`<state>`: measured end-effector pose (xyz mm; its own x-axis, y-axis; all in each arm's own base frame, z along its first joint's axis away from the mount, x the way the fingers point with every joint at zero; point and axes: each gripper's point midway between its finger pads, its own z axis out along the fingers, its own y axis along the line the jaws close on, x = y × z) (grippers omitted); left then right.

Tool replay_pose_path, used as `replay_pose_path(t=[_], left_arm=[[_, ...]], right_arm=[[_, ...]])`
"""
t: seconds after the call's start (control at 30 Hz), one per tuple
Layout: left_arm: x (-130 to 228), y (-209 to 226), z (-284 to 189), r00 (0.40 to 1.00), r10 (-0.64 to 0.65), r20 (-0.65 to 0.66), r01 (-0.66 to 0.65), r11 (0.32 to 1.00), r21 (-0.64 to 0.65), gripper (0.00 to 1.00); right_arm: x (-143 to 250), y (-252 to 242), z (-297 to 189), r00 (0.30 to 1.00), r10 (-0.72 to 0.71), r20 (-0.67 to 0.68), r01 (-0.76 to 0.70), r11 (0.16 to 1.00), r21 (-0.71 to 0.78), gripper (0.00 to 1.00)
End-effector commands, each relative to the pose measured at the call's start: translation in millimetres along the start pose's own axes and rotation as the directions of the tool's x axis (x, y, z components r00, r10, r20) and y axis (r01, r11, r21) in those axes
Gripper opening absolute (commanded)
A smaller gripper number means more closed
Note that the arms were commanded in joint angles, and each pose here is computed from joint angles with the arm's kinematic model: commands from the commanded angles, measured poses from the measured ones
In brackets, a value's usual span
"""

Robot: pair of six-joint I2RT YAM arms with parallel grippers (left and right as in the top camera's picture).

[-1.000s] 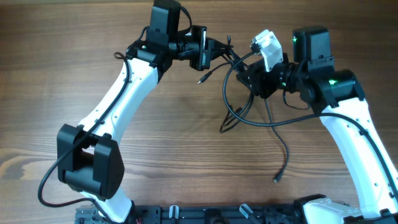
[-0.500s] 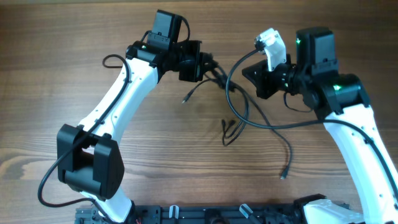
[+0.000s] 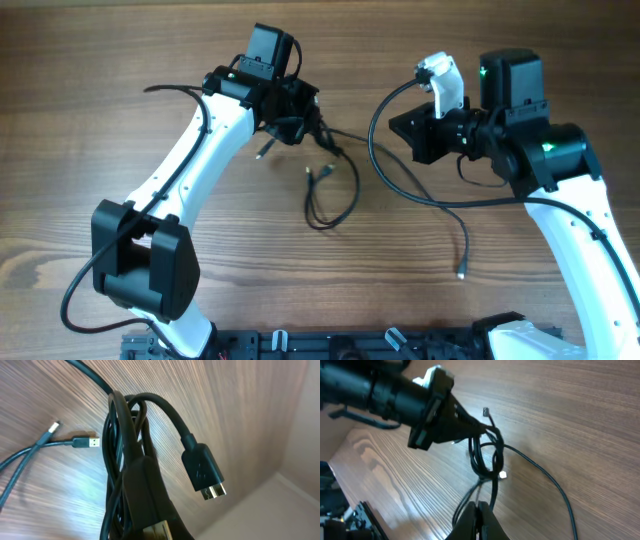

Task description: Untangle cables

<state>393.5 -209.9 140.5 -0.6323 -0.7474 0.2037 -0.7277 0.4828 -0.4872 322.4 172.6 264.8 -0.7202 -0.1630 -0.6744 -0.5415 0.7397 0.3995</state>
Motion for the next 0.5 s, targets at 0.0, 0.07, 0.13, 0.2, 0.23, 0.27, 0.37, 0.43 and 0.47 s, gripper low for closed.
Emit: replay_pose_path(t=[0.0,0.07,0.13,0.2,0.23,0.27,0.37,0.43,0.47], left_arm=[[-23,6,-10,0.986,0.083,0.148,-0.077,0.996,-0.047,0.04],[-23,6,-10,0.982,0.120,0.148,-0.113,0.992,-0.053,0.04],[-23,6,-10,0.978,0.146,0.147,-0.139,0.989,-0.058,0.04],[-26,9,-11,0.976,0.145,0.162,-0.135,0.988,-0.074,0.04],[-27,9,-11,0.975,0.145,0.169,-0.134,0.988,-0.075,0.04],[-28,9,-11,0.974,0.145,0.173,-0.134,0.988,-0.076,0.04],[-30,10,-12,0.971,0.146,0.188,-0.133,0.988,-0.083,0.04],[-30,10,-12,0.971,0.146,0.188,-0.133,0.988,-0.082,0.04],[-30,10,-11,0.971,0.146,0.188,-0.133,0.988,-0.082,0.04]], right_arm=[[-13,7,-8,0.998,0.043,0.046,-0.042,0.999,-0.023,0.04],[-19,6,-12,0.997,0.047,0.063,-0.046,0.999,-0.019,0.04],[-28,3,-19,0.994,0.063,0.094,-0.062,0.998,-0.011,0.04],[-35,-5,-28,0.986,0.112,0.124,-0.113,0.994,0.005,0.04],[-35,-9,-30,0.982,0.137,0.129,-0.139,0.990,0.010,0.04],[-36,-13,-31,0.978,0.158,0.135,-0.161,0.987,0.015,0.04],[-39,-28,-38,0.964,0.209,0.164,-0.219,0.975,0.046,0.04],[-40,-48,-44,0.943,0.266,0.197,-0.291,0.950,0.109,0.04],[-40,-56,-47,0.932,0.291,0.215,-0.324,0.936,0.139,0.04]])
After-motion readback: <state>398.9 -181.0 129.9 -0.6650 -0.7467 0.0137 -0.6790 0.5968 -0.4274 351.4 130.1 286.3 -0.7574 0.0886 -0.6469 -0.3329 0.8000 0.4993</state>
